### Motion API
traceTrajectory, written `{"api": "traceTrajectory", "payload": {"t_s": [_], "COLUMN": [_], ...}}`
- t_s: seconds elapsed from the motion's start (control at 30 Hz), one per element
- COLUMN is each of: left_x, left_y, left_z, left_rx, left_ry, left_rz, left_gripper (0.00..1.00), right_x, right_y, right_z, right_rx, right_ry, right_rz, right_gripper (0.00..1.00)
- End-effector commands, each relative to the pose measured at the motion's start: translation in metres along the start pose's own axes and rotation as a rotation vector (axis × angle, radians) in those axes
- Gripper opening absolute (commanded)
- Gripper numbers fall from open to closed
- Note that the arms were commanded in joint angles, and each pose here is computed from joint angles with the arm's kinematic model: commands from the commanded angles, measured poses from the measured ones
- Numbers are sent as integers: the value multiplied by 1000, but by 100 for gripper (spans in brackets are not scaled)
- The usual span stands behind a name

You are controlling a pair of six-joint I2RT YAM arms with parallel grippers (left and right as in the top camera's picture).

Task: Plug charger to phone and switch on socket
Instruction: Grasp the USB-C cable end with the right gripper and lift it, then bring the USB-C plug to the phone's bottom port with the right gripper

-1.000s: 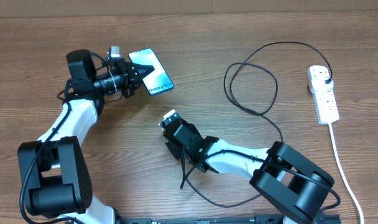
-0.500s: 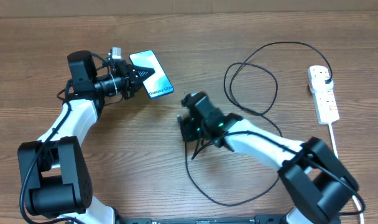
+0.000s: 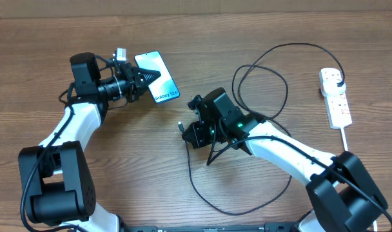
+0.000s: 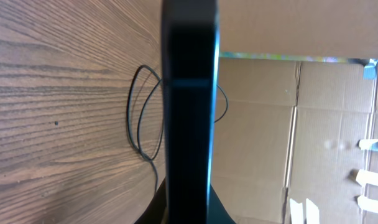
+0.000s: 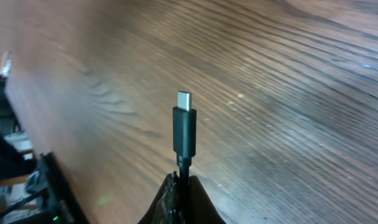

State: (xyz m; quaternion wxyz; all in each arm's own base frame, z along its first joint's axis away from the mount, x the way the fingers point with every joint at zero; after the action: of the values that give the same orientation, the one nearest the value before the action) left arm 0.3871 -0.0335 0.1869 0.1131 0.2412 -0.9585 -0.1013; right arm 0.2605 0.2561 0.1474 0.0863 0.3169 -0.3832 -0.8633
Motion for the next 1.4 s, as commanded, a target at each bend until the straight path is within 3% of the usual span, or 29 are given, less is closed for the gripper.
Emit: {"api": "traceTrajectory", "payload": {"t_s": [0.0,0.53,1.37], "left_x": [1,9,17], "left_y": [3,-5,-20], "left_z": [-12,-14,-11], "left_rx": [33,44,8], "left_ry": [-88,-148,-140], "left_rz": [31,82,95], "left_gripper": [4,5,4], "right_x": [-10,-28,-33], "right_y": [12,39,47], "right_z": [14,6,-3], "right_rx": [-102,-397,-417], "right_ry": [50,23,-69], "right_rz": [-35,-107,-122], "right_gripper": [4,4,4]}}
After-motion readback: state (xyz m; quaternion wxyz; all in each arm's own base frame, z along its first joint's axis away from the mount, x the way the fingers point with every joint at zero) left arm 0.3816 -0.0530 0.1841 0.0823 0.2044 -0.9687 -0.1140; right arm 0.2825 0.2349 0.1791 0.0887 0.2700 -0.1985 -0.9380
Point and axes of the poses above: each gripper's point midway between its finger pads, its own y axis back along the fingers, its own z axis along the line the jaws close on, x = y × z, the point moved 9 cm from there along y, back along the fingers, and after that the axes turned 12 degrees about y, right-handed, at the moved point
